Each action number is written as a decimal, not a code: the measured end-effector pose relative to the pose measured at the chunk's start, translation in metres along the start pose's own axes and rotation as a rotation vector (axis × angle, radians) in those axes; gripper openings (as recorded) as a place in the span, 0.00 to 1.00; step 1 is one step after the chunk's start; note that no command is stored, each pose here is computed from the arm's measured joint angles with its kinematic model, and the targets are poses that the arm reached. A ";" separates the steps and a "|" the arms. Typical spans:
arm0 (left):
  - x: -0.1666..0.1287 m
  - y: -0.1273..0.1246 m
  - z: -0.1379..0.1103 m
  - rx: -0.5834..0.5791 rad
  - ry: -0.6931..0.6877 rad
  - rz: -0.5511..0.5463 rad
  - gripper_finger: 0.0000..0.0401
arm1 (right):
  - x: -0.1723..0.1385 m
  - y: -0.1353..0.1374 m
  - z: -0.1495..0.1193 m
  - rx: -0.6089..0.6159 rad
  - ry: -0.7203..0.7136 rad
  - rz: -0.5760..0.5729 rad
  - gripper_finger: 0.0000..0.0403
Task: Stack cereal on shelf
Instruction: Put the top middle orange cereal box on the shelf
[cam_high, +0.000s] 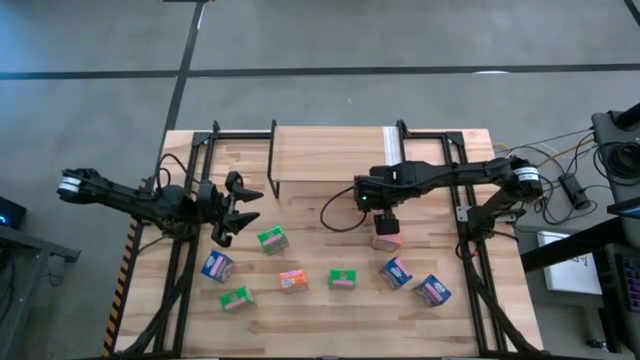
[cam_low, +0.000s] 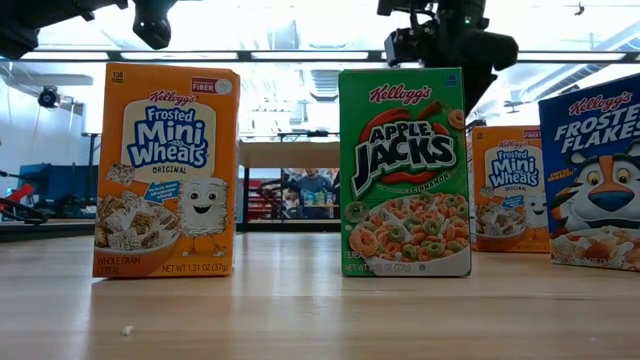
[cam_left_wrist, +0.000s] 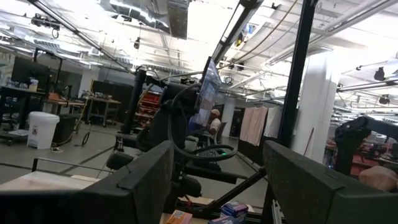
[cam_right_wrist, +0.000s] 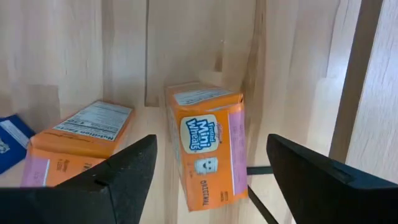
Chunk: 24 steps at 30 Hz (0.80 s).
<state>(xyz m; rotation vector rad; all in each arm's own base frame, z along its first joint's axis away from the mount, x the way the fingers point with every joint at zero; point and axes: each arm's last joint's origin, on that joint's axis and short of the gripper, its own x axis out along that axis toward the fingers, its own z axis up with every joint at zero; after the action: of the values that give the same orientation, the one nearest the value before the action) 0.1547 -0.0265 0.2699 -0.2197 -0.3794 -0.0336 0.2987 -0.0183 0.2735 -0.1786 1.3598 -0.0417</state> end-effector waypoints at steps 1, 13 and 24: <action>0.000 0.000 0.000 0.000 0.000 0.000 0.58 | 0.001 0.000 0.000 0.000 0.000 -0.001 0.73; 0.000 0.000 0.000 0.000 0.000 0.000 0.58 | 0.017 -0.001 -0.006 0.007 0.016 -0.008 0.70; 0.000 0.000 0.000 0.003 0.000 0.000 0.58 | 0.027 -0.003 -0.008 0.007 0.004 -0.013 0.66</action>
<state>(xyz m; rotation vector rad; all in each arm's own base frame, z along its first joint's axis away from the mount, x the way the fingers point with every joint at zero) 0.1547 -0.0264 0.2699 -0.2167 -0.3795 -0.0327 0.2968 -0.0254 0.2459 -0.1820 1.3620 -0.0574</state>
